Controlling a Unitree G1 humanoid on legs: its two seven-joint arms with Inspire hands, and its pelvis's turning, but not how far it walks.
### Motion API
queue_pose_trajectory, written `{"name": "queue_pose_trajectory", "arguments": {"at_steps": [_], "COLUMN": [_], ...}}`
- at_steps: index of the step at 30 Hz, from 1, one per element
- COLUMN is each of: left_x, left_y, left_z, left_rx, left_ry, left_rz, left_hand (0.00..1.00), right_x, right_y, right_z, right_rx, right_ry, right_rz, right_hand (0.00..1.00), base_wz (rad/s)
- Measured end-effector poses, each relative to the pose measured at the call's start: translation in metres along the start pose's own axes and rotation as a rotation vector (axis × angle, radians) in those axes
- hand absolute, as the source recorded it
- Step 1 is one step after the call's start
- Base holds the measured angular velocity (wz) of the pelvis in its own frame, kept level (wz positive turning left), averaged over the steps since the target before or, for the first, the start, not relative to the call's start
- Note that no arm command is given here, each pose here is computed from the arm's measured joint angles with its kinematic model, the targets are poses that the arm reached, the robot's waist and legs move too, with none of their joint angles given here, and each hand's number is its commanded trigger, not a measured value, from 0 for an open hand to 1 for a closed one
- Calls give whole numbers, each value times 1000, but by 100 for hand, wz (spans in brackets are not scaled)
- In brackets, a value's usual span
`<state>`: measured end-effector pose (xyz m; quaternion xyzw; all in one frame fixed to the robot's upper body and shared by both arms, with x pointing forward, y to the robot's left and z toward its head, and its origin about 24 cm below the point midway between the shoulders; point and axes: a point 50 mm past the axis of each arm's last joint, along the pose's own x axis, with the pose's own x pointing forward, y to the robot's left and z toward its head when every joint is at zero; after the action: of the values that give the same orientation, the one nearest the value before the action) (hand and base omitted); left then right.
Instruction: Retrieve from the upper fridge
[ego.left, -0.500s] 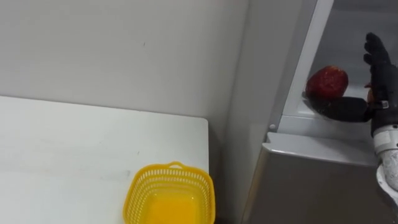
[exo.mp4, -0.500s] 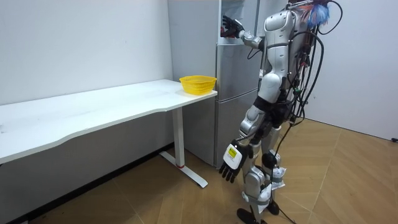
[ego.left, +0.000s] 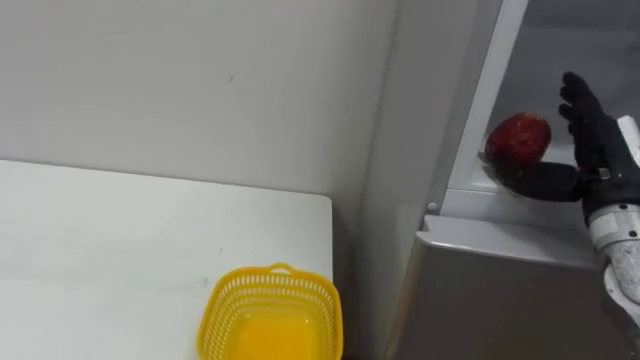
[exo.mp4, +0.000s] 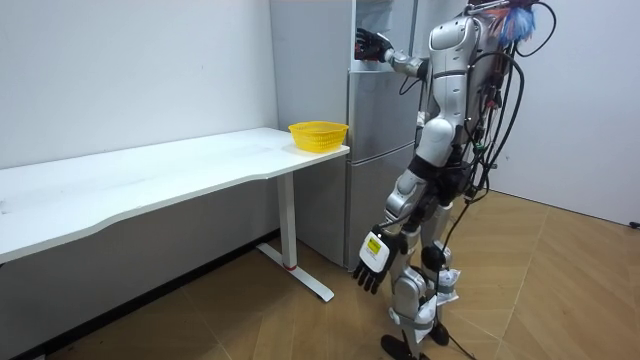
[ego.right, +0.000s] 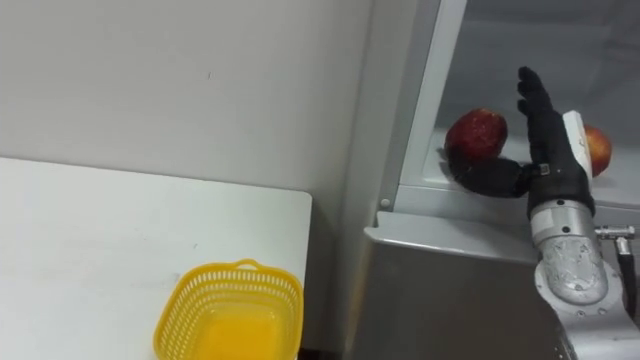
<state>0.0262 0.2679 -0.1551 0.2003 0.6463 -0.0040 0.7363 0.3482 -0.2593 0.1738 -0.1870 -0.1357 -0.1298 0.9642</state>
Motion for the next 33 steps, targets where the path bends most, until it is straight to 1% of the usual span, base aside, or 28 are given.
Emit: {"name": "queue_pose_trajectory", "arguments": {"at_steps": [4,7,8,9,10,16,22,33], "left_x": [0,0,0,0,0,1,0,1], "left_y": [1,2,2,3,3,6,10,14], "left_z": [-1,0,0,2,3,5,3,10], "left_rx": [2,1,1,0,0,-1,1,2], "left_ry": [7,9,9,10,8,9,21,7], "left_rz": [3,5,6,7,9,34,44,52], "left_hand": [0,0,0,0,0,0,0,0], "right_x": [0,0,1,1,1,4,11,12], "right_y": [1,0,0,-2,-3,-4,-13,-13], "right_z": [-2,-2,-3,-3,-4,-7,-5,-6], "right_rx": [55,63,65,74,80,89,120,110], "right_ry": [23,30,31,36,43,69,80,86], "right_rz": [53,79,83,91,102,117,84,88], "right_hand": [0,0,15,80,100,100,100,100], "base_wz": [0,0,0,0,0,0,0,-2]}}
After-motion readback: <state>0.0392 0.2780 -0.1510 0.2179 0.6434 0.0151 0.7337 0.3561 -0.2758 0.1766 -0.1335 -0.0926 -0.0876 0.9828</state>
